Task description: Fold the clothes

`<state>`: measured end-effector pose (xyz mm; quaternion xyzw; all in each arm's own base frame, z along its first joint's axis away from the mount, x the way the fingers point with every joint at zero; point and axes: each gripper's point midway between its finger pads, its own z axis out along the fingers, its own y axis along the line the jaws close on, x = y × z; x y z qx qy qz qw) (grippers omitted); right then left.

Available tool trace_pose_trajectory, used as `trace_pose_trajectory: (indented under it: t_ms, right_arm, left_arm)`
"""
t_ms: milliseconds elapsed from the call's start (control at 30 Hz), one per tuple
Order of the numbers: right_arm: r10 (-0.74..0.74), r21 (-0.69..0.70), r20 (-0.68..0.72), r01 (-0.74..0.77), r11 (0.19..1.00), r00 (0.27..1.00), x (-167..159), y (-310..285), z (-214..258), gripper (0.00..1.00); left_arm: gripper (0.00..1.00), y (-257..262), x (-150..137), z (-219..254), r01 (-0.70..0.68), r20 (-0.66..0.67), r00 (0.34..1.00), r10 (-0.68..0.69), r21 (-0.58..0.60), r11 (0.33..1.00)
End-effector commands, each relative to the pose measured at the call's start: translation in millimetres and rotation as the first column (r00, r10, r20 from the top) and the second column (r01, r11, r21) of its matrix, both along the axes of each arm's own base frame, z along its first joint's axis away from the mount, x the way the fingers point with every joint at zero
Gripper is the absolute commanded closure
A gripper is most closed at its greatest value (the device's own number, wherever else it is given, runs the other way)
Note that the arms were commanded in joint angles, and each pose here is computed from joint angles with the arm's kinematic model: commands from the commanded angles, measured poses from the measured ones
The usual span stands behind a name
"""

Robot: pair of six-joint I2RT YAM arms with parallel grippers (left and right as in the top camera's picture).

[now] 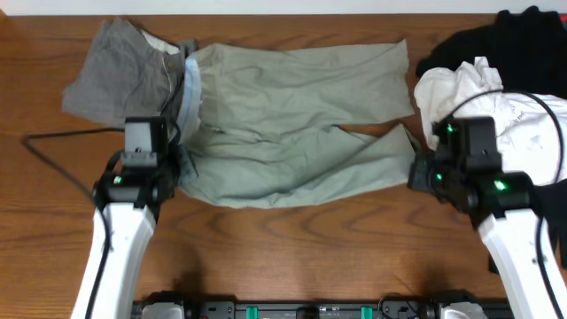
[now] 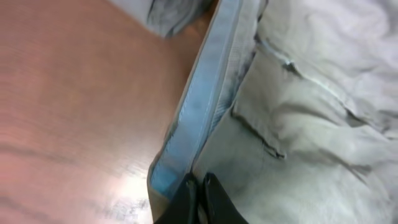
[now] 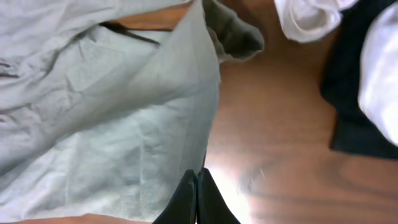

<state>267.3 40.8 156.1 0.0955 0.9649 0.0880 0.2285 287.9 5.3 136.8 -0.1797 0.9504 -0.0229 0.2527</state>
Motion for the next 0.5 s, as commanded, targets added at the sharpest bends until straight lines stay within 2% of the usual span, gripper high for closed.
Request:
trace_pose_trajectory:
  t_ms: [0, 167, 467]
  right_arm:
    - [-0.001, -0.001, 0.039, 0.001, 1.0, 0.999, -11, -4, 14, 0.99]
    - [0.015, 0.028, 0.042, -0.016, 0.999, 0.999, -33, 0, 23, 0.99]
    - [0.019, 0.035, 0.023, -0.02, 0.999, 1.0, -59, -1, 28, 0.99]
  left_arm:
    - [0.94, 4, -17, 23, 0.003, 0.04, 0.999, -0.003, 0.015, 1.0]
    - [0.94, -2, -49, 32, 0.018, 0.026, 1.0, -0.018, -0.018, 1.0]
    - [0.93, -19, -76, 27, 0.059, -0.051, 0.997, -0.065, -0.105, 0.993]
